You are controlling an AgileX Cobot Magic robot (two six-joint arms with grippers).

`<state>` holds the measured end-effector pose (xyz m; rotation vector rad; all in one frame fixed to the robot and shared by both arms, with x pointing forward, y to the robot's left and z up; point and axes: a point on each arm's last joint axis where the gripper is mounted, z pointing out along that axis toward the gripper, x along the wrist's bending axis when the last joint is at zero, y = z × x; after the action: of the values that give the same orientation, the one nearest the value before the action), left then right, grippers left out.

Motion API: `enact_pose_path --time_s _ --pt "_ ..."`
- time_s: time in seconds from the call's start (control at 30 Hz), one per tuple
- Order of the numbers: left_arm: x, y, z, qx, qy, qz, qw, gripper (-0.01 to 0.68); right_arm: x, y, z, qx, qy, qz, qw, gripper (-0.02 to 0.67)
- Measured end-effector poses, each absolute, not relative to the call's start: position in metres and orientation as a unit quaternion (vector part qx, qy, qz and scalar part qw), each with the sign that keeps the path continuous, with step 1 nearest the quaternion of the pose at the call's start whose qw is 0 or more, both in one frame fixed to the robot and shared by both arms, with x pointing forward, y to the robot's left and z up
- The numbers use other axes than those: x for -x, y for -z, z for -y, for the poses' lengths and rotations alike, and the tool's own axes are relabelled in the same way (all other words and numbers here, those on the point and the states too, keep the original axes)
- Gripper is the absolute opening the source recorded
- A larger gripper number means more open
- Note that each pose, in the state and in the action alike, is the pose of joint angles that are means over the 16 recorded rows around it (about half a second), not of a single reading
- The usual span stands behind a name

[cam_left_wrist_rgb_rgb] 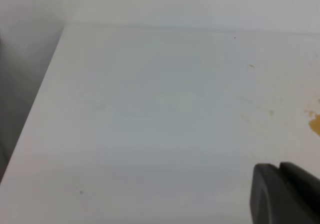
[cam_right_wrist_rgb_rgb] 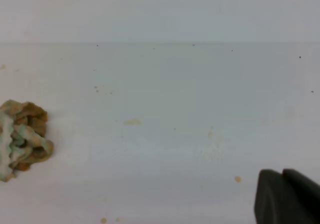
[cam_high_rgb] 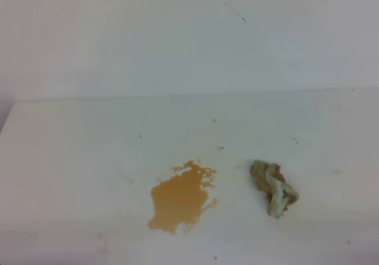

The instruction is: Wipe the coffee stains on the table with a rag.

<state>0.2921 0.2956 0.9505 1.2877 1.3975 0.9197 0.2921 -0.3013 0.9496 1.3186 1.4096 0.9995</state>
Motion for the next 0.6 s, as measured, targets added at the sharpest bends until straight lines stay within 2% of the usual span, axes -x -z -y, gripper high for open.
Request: enact_pose_path --time_s 0.6 --pt "-0.292 -0.9513 -0.2956 -0.53 -0.38 -0.575 0.493 0.001 -0.2921 -0.9496 0.3013 -0.537 -0.407 -0.574 0.465 -0.003"
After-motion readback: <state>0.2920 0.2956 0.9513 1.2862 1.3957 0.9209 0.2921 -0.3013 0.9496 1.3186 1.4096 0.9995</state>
